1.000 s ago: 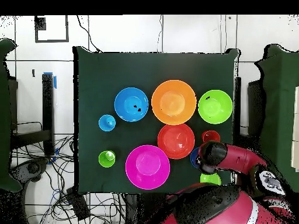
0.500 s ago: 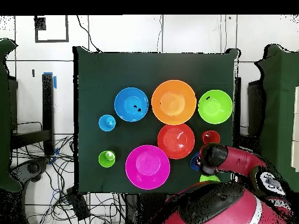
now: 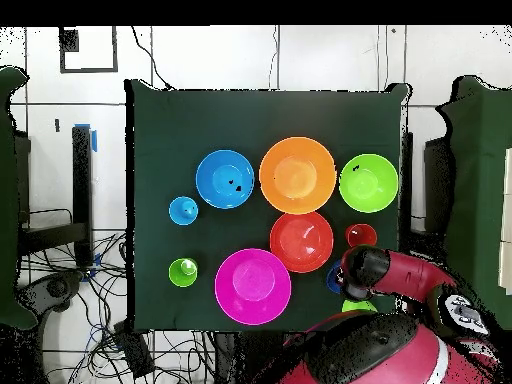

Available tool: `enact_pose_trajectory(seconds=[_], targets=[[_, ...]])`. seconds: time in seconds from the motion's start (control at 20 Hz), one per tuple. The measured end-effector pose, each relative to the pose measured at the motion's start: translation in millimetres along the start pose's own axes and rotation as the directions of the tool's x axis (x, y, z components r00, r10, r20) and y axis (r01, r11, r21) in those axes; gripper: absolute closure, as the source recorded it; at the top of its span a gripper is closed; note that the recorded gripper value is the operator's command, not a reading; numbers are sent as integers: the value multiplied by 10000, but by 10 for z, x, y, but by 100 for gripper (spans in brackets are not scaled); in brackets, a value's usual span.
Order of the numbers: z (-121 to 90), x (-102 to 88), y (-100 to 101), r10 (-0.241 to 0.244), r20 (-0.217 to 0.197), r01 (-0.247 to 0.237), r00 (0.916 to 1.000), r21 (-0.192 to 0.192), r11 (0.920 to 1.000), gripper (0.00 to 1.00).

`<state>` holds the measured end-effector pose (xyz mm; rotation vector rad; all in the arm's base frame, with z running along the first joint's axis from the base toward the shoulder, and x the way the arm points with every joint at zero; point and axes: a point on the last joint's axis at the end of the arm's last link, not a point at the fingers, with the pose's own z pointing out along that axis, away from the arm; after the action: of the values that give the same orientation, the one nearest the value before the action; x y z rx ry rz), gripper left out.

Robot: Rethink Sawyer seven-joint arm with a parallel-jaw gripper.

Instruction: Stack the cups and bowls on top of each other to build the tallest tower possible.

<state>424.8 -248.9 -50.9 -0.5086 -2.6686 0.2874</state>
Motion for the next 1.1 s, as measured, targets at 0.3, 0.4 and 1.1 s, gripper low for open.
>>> enact_pose_trajectory(seconds=[0.3,0.4,1.1], targets=[[-26,-2,-52,81,43,-81,10000,52,10000,100],[-26,-2,-52,81,44,-81,10000,52,10000,100],[-69,4,-8,-47,91,45,9999,221,9997,100]])
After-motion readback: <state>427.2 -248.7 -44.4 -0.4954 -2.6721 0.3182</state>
